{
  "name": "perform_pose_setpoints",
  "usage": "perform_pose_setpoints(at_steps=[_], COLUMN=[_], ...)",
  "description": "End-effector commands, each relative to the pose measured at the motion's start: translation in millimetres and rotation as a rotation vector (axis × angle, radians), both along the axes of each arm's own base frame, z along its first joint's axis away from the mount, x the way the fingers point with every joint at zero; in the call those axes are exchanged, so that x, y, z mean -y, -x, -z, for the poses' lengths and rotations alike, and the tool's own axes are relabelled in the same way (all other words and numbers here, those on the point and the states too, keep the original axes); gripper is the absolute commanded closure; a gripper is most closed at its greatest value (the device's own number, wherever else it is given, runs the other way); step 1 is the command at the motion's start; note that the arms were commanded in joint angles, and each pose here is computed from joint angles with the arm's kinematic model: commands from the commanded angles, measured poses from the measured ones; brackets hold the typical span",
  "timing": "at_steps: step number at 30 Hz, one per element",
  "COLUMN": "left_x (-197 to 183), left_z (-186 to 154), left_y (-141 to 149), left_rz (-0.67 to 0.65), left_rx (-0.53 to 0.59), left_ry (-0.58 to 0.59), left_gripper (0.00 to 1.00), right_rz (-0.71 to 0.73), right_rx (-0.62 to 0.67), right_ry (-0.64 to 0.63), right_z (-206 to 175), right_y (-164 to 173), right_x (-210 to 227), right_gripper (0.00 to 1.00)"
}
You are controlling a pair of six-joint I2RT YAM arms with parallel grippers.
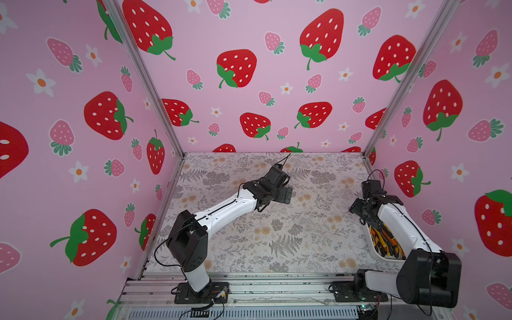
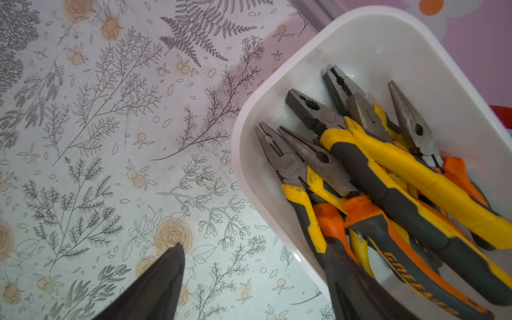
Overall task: Take the pliers out of the storage box
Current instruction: Move the storage box to the center of the board.
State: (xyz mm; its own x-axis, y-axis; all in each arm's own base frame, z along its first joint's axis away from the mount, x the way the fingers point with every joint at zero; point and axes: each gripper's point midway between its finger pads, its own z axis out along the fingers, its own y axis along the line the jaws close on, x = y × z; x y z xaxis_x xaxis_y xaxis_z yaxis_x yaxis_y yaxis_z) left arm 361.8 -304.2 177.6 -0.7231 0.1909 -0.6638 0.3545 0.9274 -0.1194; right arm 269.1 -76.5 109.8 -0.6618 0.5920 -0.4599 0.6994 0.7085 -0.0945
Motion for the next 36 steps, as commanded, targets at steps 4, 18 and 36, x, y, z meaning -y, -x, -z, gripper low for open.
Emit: perform_pose_setpoints(at_steps=[4,18,36], left_x=[-7,-17,-94], left_z=[8,16,-5], left_y=[9,17,16], left_rz=[-0.023,-0.047,-0.199], left_rx=[-0.039,-0.065,-0.066], left_ry=[0.009,0.015,0.102], left_gripper=[0.0,0.0,0.01], right_rz=[0.002,0.017,-0.032], right_rx=[-0.007,-0.036,-0.032], right_ry=[-0.033,-0.037,-0.097], right_z=[15,30,42], right_y=[-4,-7,-21], right_x=[-1,2,-9], right_gripper=[0.28,0.38,0.88])
